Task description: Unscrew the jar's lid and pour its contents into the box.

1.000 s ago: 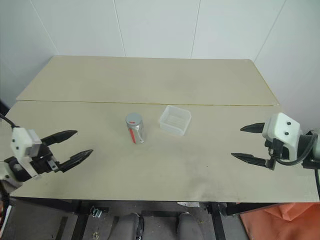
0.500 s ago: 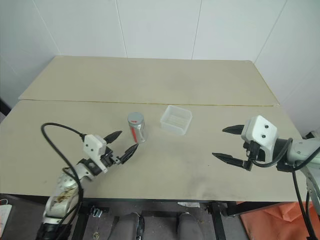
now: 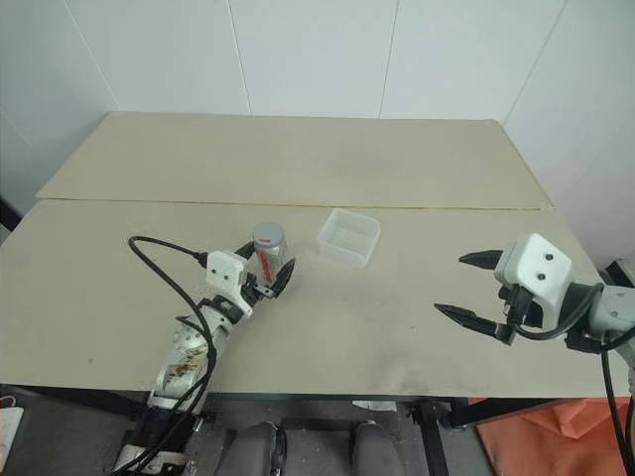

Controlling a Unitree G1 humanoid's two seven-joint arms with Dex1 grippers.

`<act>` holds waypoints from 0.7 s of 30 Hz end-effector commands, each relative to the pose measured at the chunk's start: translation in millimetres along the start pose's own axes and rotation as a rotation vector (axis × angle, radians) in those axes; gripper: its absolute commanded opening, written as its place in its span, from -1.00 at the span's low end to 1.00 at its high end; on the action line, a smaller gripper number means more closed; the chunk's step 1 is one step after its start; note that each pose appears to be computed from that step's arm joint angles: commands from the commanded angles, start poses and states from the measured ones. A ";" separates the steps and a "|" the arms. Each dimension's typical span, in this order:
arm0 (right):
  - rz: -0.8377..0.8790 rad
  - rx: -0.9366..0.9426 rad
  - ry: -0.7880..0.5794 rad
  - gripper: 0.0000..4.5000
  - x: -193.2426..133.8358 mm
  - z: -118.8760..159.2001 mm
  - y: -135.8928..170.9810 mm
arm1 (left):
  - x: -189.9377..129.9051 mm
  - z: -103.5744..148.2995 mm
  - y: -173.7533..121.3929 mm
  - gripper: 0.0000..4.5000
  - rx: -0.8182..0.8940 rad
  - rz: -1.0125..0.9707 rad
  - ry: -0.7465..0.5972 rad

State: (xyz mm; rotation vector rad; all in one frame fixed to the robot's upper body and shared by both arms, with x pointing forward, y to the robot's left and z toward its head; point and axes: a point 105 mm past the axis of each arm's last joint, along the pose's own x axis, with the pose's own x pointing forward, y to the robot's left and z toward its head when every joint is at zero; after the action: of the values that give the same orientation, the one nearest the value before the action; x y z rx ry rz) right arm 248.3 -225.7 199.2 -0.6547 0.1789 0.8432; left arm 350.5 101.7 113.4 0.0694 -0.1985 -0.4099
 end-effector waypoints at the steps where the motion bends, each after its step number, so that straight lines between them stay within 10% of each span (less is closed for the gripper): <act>1: -0.030 -0.047 -0.015 1.00 -3.5 7.0 -4.6 | 10.4 7.3 4.4 0.99 -0.011 0.062 -0.028; 15: -0.049 -0.048 0.007 1.00 -1.6 -1.0 -1.5 | 2.9 -0.6 0.5 0.99 0.034 0.071 -0.019; 21: -0.050 -0.055 0.019 1.00 0.1 -4.9 -0.5 | 2.2 -4.8 -4.1 0.32 0.037 0.049 -0.021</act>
State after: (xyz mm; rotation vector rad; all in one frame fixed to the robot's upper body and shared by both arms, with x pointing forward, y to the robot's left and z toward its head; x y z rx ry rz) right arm 248.4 -231.3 188.3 -0.6888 0.2003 0.8057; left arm 352.8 100.9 103.2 0.0873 -0.1933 -0.3484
